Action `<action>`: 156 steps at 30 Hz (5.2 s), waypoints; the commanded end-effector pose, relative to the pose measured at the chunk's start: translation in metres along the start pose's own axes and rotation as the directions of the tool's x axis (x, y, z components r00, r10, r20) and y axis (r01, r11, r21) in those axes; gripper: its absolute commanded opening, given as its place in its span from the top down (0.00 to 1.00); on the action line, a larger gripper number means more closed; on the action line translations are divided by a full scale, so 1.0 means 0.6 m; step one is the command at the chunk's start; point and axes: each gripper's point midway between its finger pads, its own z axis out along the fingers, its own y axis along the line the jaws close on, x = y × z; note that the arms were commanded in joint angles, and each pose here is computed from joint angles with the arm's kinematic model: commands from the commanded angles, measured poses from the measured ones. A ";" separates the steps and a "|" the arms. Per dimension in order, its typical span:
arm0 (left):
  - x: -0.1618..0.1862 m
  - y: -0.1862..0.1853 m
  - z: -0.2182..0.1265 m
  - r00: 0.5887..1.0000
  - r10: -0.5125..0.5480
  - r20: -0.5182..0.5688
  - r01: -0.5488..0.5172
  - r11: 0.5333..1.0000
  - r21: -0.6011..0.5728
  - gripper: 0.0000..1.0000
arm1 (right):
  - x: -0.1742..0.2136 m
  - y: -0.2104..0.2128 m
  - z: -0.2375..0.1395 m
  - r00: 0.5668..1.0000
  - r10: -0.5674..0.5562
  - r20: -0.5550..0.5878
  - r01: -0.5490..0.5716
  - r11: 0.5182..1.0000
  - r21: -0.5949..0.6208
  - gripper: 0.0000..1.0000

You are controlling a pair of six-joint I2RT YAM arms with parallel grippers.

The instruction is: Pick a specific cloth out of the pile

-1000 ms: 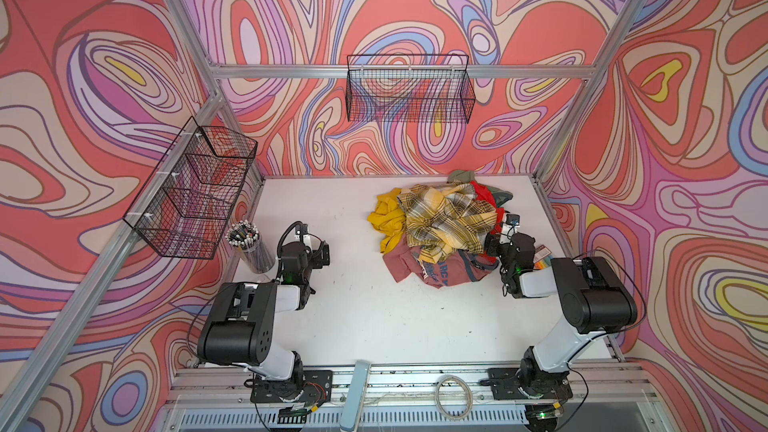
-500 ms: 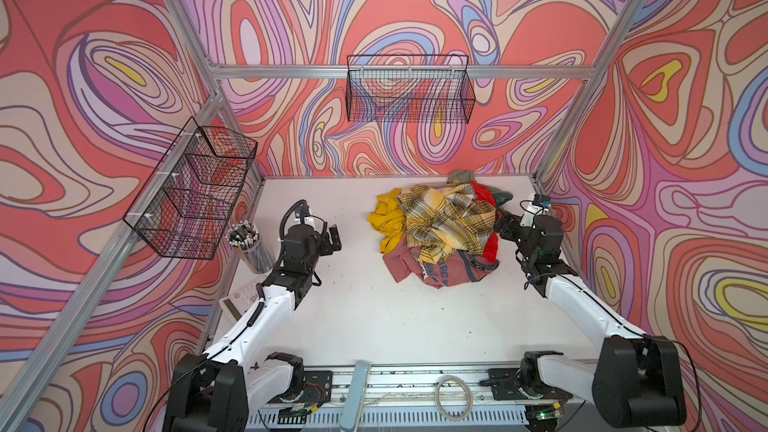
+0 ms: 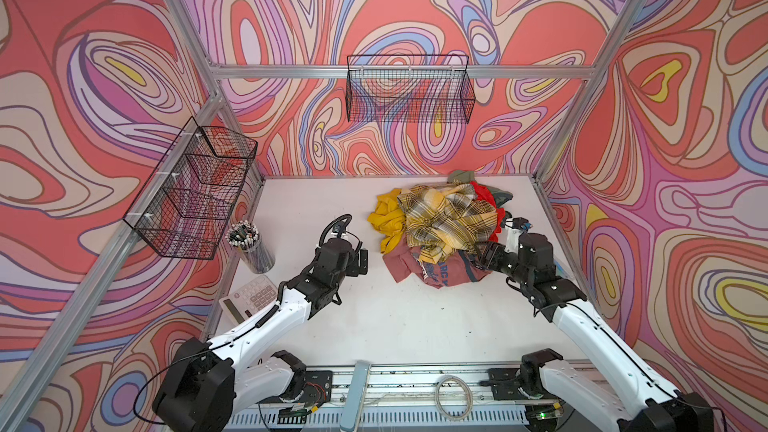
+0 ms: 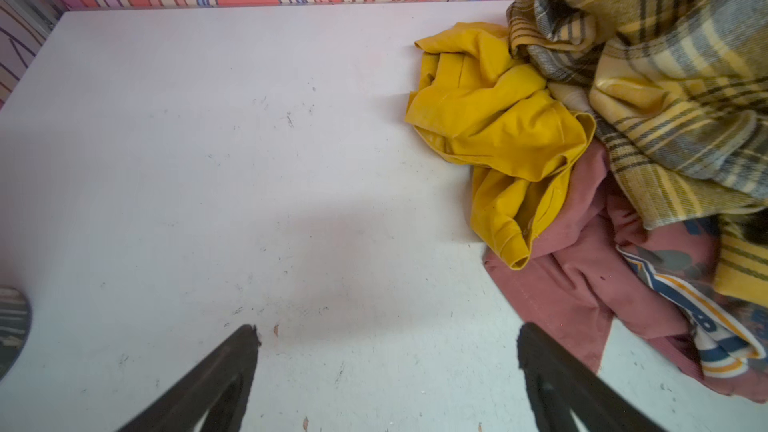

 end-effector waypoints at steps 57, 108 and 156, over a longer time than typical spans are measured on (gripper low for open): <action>0.027 -0.028 -0.021 0.988 0.090 -0.127 -0.085 0.995 0.042 0.02 | 0.022 0.149 0.035 0.972 -0.232 -0.028 0.233 0.972 0.037 1.00; -0.021 -0.464 0.039 0.975 0.135 -0.178 0.023 0.733 0.680 0.75 | 0.020 0.188 0.048 0.984 -0.116 -0.134 0.071 0.951 -0.299 1.00; -0.152 -0.362 -0.175 0.986 0.163 -0.013 -0.121 0.782 0.612 1.00 | 0.021 0.001 0.188 0.984 0.059 -0.166 -0.068 0.996 -0.052 0.30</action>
